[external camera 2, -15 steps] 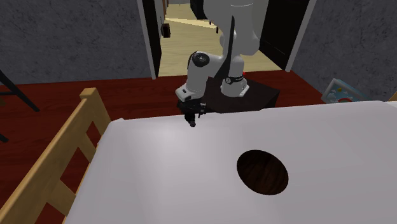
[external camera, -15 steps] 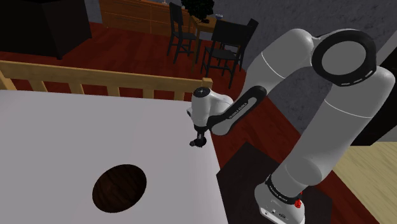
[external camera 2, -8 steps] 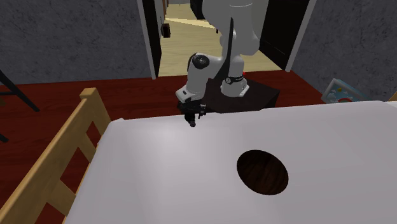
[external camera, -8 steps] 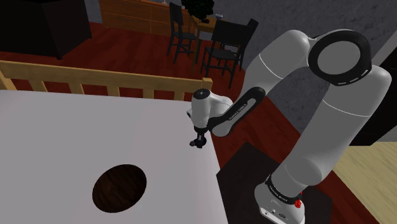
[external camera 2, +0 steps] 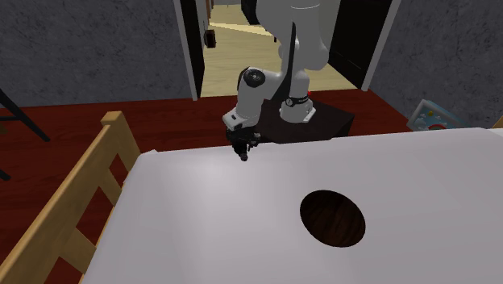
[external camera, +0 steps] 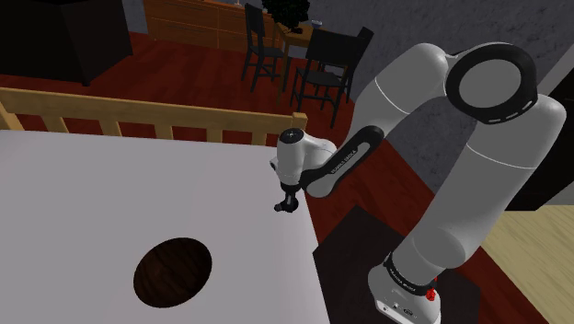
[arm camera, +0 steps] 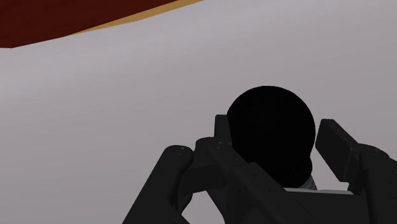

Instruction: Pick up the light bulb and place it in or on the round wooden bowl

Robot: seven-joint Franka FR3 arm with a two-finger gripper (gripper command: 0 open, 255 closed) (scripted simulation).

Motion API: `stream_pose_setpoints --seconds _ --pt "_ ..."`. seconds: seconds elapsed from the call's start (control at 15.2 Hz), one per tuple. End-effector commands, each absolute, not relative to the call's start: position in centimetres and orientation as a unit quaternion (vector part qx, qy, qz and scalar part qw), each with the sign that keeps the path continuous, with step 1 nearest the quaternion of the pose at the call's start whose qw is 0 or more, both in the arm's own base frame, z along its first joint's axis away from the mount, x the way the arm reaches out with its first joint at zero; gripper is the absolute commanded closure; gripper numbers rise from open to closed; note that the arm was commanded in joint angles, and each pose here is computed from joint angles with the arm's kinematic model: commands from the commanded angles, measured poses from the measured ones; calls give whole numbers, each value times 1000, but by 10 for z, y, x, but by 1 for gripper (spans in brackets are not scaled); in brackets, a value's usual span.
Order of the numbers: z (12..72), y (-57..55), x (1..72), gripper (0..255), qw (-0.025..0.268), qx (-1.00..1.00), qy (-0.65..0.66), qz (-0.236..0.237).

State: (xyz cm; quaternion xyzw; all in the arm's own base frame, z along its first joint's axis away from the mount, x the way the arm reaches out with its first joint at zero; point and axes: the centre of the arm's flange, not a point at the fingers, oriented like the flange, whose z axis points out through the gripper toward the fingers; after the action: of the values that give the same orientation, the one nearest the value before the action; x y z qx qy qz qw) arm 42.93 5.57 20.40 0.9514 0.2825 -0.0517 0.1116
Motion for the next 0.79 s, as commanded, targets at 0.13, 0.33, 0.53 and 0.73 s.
stream_pose_setpoints --seconds 0.13,0.33,0.53,0.73 --pt "204 56 429 255 111 951 283 -52" --pt "214 56 429 255 111 951 283 -52" --pt "230 56 429 255 111 951 283 -52" --pt "246 56 429 255 111 951 283 -52"
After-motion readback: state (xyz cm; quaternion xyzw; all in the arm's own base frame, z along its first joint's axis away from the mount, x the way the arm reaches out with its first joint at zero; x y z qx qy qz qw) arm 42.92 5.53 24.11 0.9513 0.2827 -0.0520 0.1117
